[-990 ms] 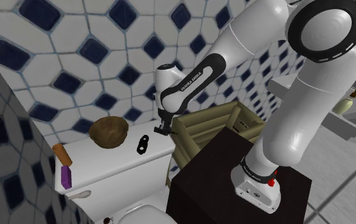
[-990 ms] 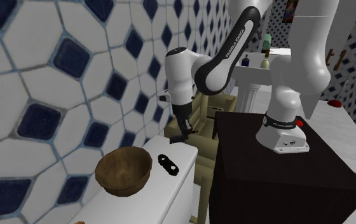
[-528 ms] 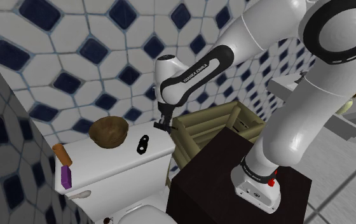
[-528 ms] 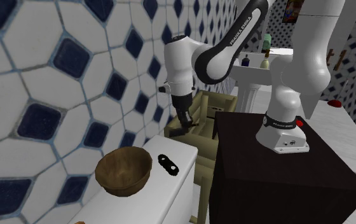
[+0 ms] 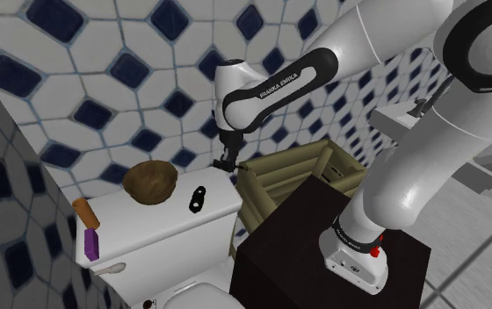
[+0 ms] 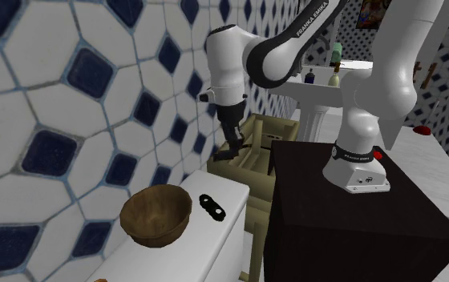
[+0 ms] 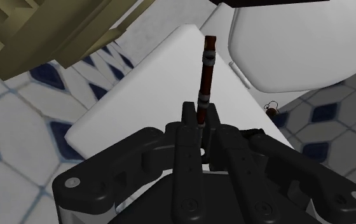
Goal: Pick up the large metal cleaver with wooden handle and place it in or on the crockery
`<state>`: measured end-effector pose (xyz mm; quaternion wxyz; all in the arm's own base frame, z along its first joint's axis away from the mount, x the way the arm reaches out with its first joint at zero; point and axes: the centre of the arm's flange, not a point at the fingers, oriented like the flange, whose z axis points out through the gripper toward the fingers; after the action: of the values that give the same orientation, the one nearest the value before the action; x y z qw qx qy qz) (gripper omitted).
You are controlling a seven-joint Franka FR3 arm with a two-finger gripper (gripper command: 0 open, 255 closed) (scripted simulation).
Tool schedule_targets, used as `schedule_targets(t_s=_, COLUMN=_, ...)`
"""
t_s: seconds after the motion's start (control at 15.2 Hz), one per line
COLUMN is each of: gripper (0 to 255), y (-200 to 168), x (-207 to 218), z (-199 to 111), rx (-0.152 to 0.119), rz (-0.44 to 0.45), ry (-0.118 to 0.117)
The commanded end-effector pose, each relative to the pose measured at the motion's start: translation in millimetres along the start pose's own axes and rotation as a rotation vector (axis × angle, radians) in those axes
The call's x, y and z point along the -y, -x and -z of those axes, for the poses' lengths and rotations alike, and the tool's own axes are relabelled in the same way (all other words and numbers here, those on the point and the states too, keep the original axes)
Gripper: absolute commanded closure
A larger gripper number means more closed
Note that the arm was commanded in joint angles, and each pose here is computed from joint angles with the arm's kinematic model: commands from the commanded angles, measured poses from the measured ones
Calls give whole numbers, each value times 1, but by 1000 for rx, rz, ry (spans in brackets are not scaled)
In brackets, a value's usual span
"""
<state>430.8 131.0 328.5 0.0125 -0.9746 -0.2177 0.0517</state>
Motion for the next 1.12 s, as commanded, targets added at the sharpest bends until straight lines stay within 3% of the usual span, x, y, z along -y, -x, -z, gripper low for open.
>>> schedule_targets(t_s=0.0, gripper=255, y=1, x=1, z=11, rx=0, rz=0, ry=0)
schedule_targets(t_s=0.53, gripper=255, y=4, x=3, z=49, rx=0, rz=0, ry=0)
schedule_targets(t_s=1.06, gripper=255, y=-92, x=46, z=59, rx=0, rz=0, ry=0)
